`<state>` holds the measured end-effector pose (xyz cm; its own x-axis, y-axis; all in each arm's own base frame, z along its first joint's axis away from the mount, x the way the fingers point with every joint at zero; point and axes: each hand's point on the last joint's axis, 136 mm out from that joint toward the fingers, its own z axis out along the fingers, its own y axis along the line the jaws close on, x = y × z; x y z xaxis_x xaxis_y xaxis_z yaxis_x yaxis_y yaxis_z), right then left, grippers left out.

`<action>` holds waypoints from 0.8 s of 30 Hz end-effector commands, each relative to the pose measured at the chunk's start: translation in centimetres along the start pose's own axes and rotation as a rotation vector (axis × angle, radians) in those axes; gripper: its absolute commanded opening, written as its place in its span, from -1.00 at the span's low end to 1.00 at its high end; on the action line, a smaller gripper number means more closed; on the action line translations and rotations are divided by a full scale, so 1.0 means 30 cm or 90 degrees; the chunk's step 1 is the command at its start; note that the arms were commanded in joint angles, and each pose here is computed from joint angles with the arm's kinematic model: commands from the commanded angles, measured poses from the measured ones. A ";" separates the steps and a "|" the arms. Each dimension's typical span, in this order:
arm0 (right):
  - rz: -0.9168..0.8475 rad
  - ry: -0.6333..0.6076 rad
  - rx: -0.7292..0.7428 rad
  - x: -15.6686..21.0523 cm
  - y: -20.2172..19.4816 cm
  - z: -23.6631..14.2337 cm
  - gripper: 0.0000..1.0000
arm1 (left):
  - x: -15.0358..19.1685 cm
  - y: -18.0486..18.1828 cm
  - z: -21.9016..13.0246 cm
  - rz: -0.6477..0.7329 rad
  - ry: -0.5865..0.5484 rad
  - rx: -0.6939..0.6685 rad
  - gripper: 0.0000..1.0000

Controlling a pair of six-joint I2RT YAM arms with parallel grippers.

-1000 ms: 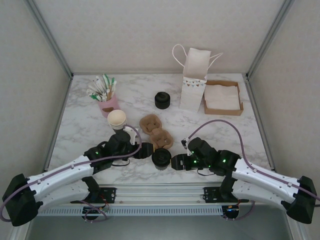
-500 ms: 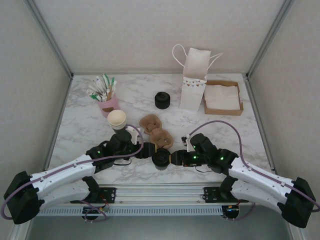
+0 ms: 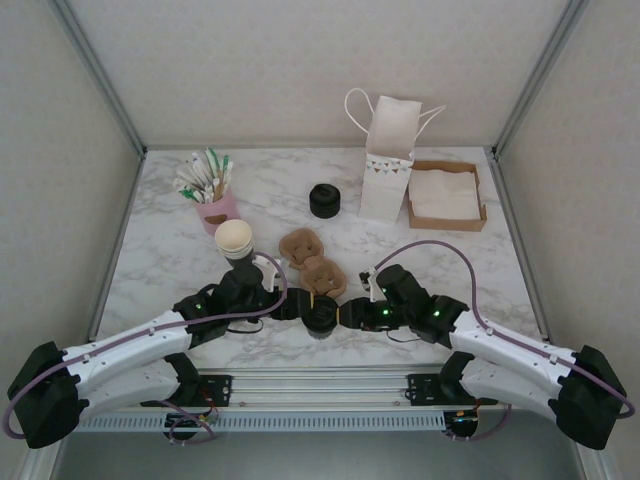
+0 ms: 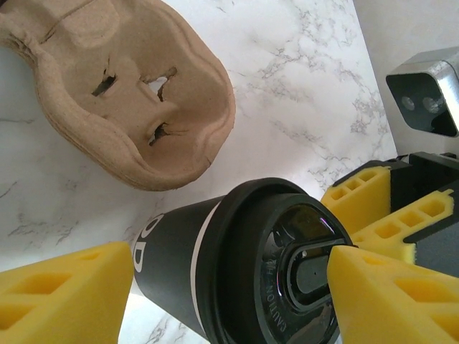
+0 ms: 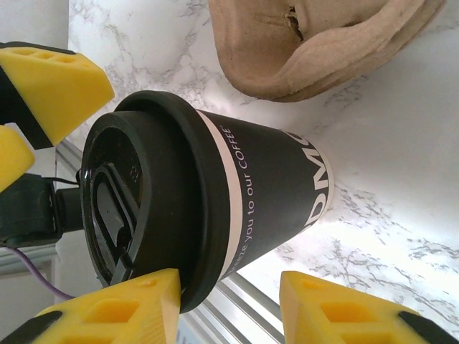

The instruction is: Pack the takeout coffee

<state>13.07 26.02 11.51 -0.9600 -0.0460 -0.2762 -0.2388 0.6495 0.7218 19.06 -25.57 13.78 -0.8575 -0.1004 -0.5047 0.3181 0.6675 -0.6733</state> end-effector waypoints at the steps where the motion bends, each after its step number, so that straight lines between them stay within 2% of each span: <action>1: 0.001 0.017 0.040 0.025 -0.068 0.019 -0.20 | 0.021 -0.007 0.004 -0.005 0.010 0.016 0.43; 12: -0.008 0.033 0.071 0.030 -0.105 0.045 -0.22 | 0.056 0.019 0.003 -0.018 0.018 0.011 0.42; 24: -0.066 0.031 0.108 -0.039 -0.071 0.030 -0.18 | 0.027 0.022 -0.041 -0.019 -0.022 0.002 0.43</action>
<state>14.51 27.04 11.38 -0.9385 -0.1229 -0.3226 -0.3164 0.6801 0.6613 17.97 -24.75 13.40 -0.8610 -0.1227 -0.4935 0.3056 0.6508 -0.6950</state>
